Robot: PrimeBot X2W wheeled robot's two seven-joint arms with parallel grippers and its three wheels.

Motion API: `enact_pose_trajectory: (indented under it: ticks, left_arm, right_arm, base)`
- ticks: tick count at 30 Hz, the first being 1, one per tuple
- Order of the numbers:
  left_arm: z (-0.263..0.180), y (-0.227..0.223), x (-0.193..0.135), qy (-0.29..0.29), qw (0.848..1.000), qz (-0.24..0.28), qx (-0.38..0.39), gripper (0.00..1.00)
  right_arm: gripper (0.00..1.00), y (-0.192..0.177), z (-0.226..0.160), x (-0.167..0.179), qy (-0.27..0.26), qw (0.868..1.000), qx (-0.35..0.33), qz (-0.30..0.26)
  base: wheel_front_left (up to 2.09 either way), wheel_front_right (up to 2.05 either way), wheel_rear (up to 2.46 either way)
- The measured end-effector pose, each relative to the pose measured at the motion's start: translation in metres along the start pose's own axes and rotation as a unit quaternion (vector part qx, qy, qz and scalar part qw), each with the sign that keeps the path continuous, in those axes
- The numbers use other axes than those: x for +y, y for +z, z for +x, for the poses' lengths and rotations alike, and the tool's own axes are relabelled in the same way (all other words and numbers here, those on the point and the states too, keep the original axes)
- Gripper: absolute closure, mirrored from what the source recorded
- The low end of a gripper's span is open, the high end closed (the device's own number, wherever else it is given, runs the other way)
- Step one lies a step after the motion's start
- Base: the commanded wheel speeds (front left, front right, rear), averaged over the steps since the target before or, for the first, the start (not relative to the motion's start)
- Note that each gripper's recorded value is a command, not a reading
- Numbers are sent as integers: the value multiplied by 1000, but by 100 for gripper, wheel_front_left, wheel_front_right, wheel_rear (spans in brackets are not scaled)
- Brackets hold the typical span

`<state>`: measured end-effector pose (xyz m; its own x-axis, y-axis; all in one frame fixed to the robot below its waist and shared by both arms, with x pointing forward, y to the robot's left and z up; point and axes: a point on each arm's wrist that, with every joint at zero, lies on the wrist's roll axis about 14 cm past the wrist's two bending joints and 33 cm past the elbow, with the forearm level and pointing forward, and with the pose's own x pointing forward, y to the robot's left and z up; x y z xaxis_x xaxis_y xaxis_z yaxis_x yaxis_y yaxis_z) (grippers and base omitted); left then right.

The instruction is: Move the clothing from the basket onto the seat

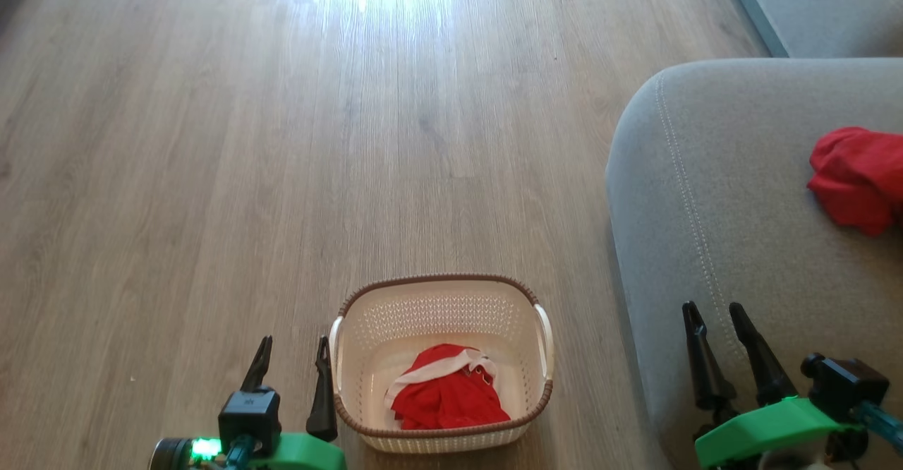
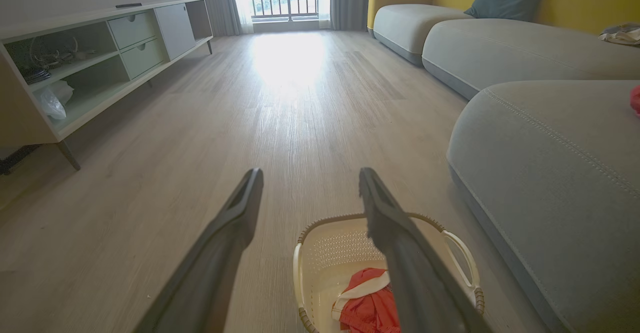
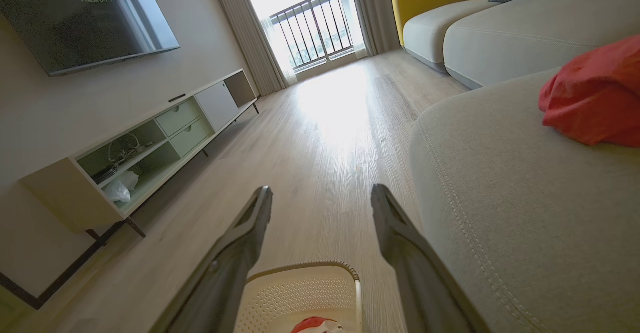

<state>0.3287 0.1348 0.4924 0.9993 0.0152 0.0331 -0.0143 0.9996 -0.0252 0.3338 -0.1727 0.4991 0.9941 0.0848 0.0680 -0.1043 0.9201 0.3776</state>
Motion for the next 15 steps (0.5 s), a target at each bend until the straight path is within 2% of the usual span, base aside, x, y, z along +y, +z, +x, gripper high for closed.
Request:
enact_pose_trajectory:
  ticks: [4,10,15]
  left_arm:
    - [2,-6,-2,-3,1000,0,10,0]
    - [3,-41,-14,-34,997,-3,68,0]
    - [31,-58,-32,-73,993,9,89,0]
  right_arm:
    - [0,-3,0,-5,-9,1000,5,1]
    - [0,-15,0,-18,-29,999,25,2]
    - [0,-36,9,-27,-39,997,61,-4]
  base:
    - [0,0,0]
    - [0,0,0]
    - [0,0,0]
